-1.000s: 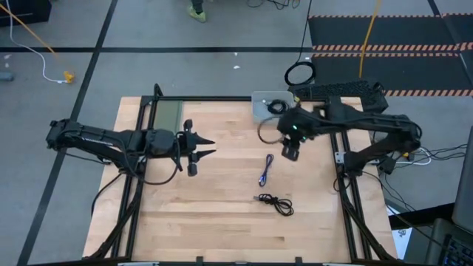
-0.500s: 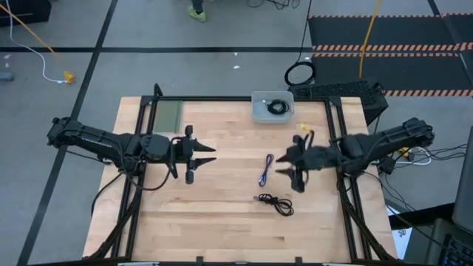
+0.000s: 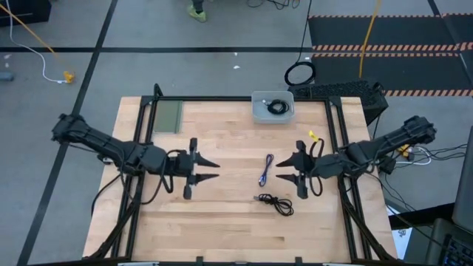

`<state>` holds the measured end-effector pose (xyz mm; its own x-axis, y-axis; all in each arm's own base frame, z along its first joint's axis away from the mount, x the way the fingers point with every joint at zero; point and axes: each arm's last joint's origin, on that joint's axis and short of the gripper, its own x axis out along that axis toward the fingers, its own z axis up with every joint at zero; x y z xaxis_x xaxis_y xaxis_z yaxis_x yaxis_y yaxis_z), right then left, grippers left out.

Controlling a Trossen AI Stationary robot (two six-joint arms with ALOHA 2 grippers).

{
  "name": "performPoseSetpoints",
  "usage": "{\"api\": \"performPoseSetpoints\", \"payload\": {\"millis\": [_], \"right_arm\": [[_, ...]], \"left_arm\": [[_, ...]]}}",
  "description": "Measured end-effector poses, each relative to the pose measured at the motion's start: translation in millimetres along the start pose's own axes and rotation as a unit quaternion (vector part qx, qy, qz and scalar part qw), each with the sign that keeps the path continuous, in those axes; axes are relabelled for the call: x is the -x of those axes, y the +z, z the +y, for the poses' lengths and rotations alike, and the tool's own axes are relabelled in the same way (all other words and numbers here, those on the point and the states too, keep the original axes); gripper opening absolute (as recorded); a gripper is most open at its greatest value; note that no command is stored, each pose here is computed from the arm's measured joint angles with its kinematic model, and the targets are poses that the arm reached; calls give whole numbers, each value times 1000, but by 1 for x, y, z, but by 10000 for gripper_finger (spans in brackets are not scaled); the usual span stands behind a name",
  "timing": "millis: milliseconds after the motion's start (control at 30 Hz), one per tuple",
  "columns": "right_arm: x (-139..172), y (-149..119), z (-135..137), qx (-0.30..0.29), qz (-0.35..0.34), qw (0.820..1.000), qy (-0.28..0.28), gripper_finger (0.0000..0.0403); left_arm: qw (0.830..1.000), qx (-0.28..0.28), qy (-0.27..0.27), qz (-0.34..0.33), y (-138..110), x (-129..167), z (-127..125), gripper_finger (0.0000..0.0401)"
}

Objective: Pick and place USB-C Cables
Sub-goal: Put the black charger cable into the white bin

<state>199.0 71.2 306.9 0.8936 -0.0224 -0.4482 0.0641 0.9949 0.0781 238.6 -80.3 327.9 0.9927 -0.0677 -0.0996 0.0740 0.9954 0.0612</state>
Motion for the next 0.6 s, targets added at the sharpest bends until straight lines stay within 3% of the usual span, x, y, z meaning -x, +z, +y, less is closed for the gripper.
{"api": "performPoseSetpoints", "payload": {"millis": [333, 600], "right_arm": [[17, -3, 8, -3, -6, 1000, 12, 157], [19, -8, 5, -1, 12, 1000, -7, 157]], "left_arm": [[1000, -3, -12, 15, 3, -19, -13, 127], [997, -21, -13, 78, 3, -42, -20, 127]]}}
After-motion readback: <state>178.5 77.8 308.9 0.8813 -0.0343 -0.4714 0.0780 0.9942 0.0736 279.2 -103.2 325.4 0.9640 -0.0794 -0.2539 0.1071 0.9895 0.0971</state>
